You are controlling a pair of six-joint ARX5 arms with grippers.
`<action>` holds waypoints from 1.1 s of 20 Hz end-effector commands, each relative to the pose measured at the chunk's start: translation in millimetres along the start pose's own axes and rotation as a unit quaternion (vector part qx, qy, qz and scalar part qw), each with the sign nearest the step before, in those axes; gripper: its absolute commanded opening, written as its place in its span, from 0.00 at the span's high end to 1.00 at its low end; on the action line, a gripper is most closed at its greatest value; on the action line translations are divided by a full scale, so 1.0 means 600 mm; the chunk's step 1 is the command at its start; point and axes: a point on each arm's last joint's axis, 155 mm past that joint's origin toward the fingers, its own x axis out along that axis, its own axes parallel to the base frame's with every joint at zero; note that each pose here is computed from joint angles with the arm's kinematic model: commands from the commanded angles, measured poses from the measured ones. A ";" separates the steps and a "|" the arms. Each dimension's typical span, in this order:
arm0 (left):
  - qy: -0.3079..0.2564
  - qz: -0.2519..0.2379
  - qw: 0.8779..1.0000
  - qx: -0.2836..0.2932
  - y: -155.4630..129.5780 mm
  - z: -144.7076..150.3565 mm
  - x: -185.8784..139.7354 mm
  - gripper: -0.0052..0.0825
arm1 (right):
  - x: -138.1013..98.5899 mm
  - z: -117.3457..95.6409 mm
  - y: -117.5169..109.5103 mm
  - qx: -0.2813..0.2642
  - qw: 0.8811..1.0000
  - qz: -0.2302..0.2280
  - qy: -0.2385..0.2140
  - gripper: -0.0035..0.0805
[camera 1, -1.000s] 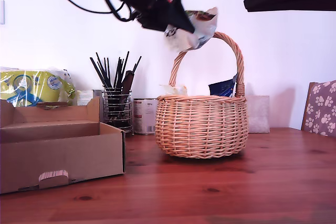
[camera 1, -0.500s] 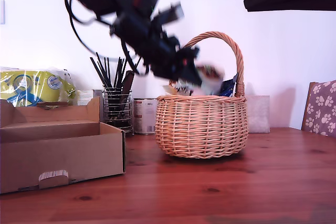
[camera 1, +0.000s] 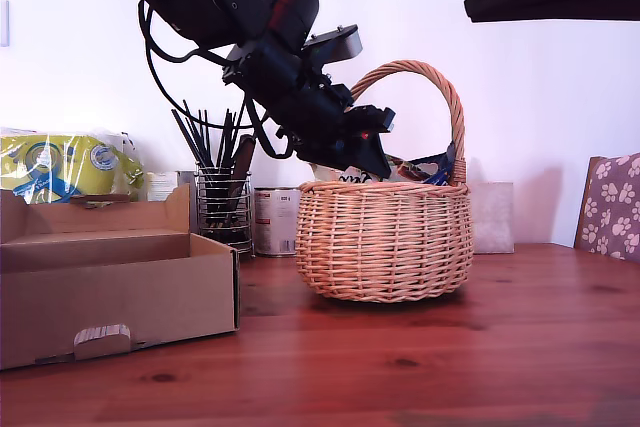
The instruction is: Move the bags of Easter eggs from the cardboard box on the left into the woven basket on the right side.
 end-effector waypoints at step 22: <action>-0.002 0.092 0.992 -0.088 0.037 -0.080 -0.298 0.96 | -0.101 0.033 -0.238 0.033 0.946 -0.316 -0.057 0.97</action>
